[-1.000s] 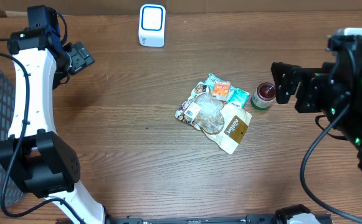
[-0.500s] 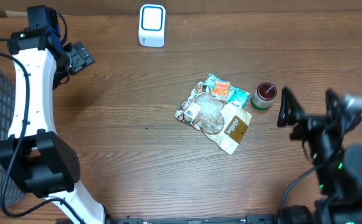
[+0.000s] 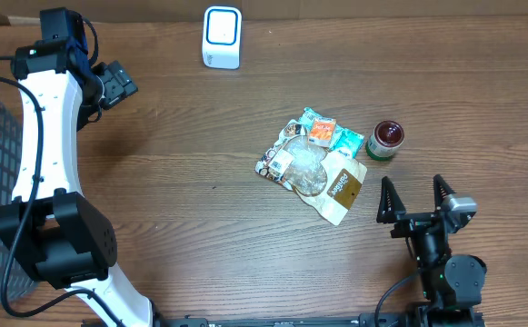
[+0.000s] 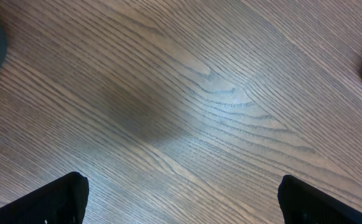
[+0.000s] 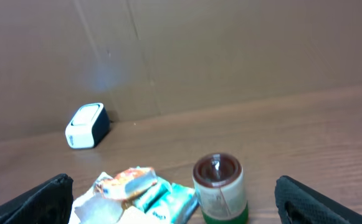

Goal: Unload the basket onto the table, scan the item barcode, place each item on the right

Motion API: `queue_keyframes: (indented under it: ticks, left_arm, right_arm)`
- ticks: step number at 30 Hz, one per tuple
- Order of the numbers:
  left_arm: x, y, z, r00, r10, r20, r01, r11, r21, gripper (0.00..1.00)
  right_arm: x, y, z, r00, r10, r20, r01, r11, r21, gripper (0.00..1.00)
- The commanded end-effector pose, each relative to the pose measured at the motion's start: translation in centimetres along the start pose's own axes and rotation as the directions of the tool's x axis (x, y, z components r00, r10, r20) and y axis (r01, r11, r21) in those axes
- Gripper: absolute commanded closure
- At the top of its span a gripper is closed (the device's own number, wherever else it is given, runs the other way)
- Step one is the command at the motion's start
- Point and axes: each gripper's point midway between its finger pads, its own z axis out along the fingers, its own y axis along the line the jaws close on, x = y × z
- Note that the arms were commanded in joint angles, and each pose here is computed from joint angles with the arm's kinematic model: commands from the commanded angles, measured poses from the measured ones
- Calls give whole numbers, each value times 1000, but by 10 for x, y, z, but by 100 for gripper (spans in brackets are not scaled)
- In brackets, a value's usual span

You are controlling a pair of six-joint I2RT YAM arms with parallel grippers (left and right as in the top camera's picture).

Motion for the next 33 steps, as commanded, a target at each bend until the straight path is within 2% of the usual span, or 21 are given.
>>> queue_keyframes:
  ticks: [1,33]
  left_arm:
    - [-6,-2,-11,999,11,32,-11,1000,10,0]
    - [-6,-2,-11,999,11,32,-11,1000,10,0]
  right_arm:
    - [11,-3,-2,1000,5,-22,-5,1000,4,0]
    - [8,-2,-3,1000,4,-8,-4,1000,0,0]
